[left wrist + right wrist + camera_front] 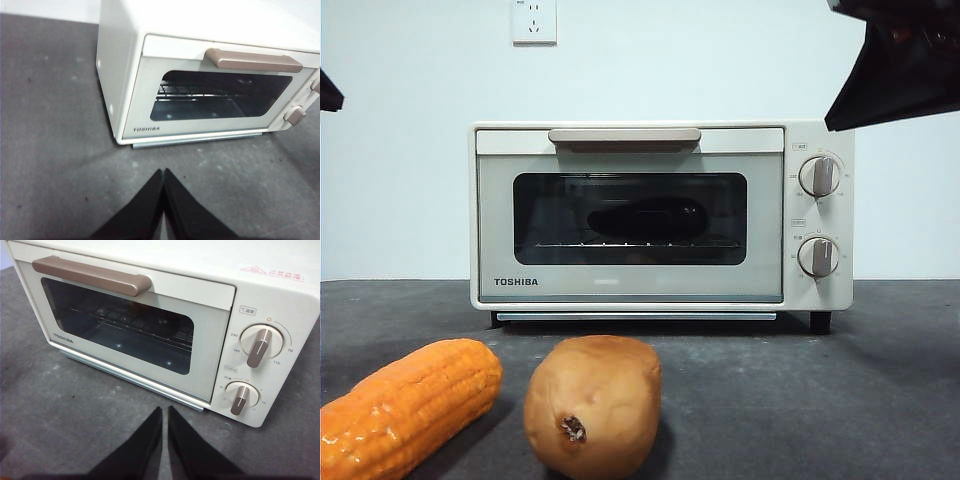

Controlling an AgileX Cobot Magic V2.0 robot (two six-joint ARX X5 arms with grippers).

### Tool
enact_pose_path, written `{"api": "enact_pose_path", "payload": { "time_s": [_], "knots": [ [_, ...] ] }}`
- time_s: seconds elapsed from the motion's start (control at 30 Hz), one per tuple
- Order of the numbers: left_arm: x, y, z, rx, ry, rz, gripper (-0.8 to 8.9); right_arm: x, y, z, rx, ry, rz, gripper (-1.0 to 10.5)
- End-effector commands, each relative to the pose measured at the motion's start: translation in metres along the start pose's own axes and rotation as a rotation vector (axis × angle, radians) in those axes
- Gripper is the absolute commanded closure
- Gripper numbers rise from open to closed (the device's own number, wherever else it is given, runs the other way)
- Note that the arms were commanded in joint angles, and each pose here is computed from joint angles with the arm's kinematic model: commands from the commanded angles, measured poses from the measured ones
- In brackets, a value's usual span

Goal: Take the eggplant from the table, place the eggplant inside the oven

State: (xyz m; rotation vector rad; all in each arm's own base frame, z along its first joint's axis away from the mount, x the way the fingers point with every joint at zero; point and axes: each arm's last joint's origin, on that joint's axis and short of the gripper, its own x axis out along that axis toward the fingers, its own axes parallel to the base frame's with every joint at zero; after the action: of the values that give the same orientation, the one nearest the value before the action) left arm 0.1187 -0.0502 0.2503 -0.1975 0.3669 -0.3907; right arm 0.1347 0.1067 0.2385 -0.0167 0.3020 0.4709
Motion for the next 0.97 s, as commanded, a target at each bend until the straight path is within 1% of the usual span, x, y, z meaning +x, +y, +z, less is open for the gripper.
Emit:
{"api": "enact_pose_path", "payload": {
  "time_s": [0.03,0.43,0.53,0.57,0.6,0.67,0.77,0.87,0.97],
  "knots": [
    [0.001,-0.001,0.001,-0.021,-0.002,-0.004,8.10,0.000,0.001,0.001,0.002,-0.011,0.002,9.4],
    [-0.001,-0.001,0.000,-0.018,-0.003,-0.007,8.10,0.000,0.001,0.002,0.002,-0.012,0.002,9.4],
    [-0.022,0.000,0.000,-0.006,-0.075,-0.007,8.10,0.000,0.001,0.002,0.003,-0.014,0.002,9.4],
    [-0.032,0.001,0.001,0.063,-0.119,0.006,8.10,0.000,0.001,0.002,0.003,-0.014,0.002,9.4],
    [-0.039,0.003,0.001,0.102,-0.153,0.022,8.10,0.000,0.001,0.002,0.003,-0.014,0.001,9.4],
    [-0.055,0.006,-0.001,0.159,-0.233,0.073,8.10,0.000,0.001,0.002,0.003,-0.014,0.003,9.4],
    [-0.067,0.012,-0.008,0.204,-0.321,0.158,8.10,0.000,0.001,0.002,0.003,-0.014,0.003,9.4],
    [-0.067,0.019,-0.020,0.232,-0.351,0.235,8.10,0.000,0.001,0.002,0.003,-0.014,0.002,9.4],
    [-0.055,0.030,-0.033,0.214,-0.311,0.295,8.10,0.000,0.001,0.002,0.003,-0.014,0.003,9.4]
  ]
}}
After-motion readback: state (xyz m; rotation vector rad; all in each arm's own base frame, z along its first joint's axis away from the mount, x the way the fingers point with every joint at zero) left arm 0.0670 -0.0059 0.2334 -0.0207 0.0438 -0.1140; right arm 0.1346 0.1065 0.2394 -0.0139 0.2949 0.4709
